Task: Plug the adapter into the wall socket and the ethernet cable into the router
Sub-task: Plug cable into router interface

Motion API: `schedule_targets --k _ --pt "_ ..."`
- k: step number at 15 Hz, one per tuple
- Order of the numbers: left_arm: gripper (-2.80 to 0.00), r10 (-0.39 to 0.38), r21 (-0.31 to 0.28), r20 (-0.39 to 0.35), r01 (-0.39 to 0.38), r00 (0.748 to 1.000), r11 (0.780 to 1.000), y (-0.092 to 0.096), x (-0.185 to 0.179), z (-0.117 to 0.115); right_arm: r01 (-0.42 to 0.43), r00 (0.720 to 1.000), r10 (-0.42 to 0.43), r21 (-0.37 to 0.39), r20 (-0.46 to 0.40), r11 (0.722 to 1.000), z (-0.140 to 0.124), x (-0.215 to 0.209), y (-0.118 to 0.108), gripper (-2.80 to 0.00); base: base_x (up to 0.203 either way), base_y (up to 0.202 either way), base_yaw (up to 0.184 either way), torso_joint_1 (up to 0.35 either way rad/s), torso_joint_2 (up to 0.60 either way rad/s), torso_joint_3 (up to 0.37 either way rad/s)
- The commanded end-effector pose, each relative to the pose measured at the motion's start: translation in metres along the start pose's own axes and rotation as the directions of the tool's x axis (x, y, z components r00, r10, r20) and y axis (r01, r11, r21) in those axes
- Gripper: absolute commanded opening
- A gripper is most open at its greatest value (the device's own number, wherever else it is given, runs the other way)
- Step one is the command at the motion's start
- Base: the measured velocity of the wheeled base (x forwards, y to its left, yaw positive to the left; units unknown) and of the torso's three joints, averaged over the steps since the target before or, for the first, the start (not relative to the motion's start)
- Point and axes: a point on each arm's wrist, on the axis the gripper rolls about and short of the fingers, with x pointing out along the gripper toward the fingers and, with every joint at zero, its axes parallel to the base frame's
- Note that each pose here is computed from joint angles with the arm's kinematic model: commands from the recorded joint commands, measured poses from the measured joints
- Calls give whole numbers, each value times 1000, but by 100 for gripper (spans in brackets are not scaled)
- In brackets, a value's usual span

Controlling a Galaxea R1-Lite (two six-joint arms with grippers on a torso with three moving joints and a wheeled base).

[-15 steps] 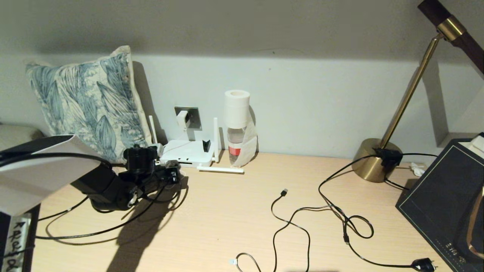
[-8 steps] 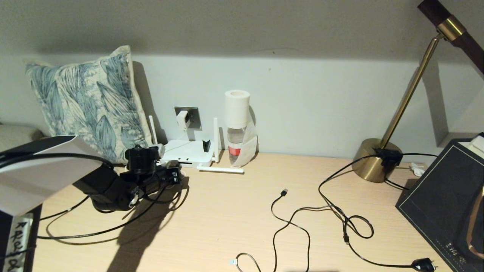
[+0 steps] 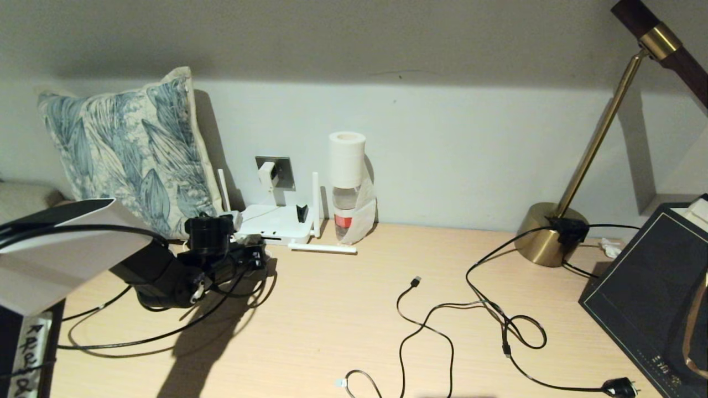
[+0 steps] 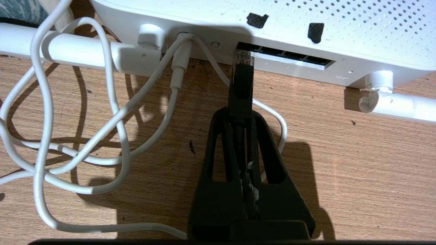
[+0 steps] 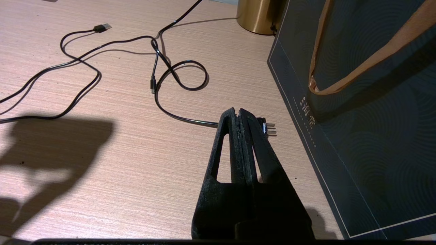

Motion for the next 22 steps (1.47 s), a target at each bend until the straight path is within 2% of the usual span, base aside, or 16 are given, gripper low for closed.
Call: schedule_targets --k 1,22 --pt "-280 -1 -1 11 1 1000 1000 0 1 2 -1 1000 1 -1 -2 1000 0 0 0 -280 0 0 0 0 0 0" --pt "-280 -13 4 19 12 1000 1000 -6 6 3 -1 1000 1 -1 -2 1000 0 0 0 -280 0 0 0 0 0 0"
